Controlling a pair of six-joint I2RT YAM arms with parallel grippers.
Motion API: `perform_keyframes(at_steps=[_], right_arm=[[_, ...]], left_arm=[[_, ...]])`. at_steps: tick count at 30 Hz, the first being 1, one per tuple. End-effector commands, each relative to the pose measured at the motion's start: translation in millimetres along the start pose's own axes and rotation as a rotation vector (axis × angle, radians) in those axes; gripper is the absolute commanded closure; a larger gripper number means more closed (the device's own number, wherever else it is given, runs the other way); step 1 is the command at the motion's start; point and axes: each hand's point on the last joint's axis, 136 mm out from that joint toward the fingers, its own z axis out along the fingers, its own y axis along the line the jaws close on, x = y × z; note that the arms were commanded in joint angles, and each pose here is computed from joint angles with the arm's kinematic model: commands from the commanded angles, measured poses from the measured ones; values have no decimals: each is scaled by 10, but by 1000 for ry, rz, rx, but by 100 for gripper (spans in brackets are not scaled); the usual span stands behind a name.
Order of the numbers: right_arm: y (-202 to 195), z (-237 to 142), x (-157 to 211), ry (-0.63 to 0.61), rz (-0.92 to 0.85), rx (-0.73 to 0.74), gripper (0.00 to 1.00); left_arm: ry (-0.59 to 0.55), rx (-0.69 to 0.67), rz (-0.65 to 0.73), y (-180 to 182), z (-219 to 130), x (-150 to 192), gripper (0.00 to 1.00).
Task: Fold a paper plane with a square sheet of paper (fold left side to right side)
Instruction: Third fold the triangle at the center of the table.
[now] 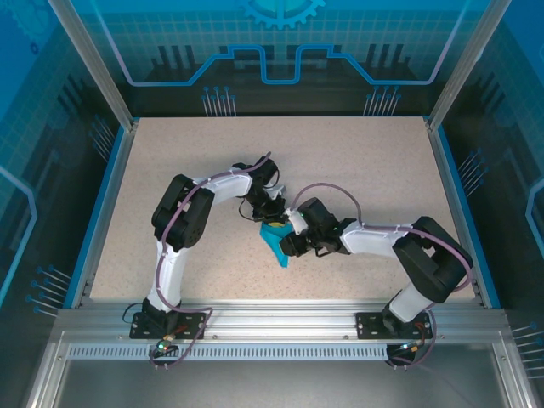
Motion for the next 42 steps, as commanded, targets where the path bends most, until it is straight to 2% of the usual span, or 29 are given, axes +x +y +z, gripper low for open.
perform_keyframes(at_steps=[1, 6, 12, 17, 32, 37, 42], right_arm=[[54, -97, -159, -79, 29, -65, 72], [14, -104, -142, -77, 38, -64, 74], [-27, -56, -143, -74, 57, -66, 85], [-53, -22, -121, -64, 65, -63, 90], [-58, 23, -51, -23, 78, -75, 92], [-45, 28, -61, -22, 76, -83, 92], [-40, 40, -56, -16, 74, -87, 92]], left_arm=[[67, -91, -27, 262, 188, 206, 90], [66, -92, -27, 267, 193, 205, 90], [66, -86, -24, 250, 189, 206, 90], [55, -71, -16, 189, 132, 194, 88], [-24, -19, 43, -166, -333, 54, 75], [-74, -4, 30, -162, -524, 5, 66], [-93, -17, -2, -2, -592, -29, 68]])
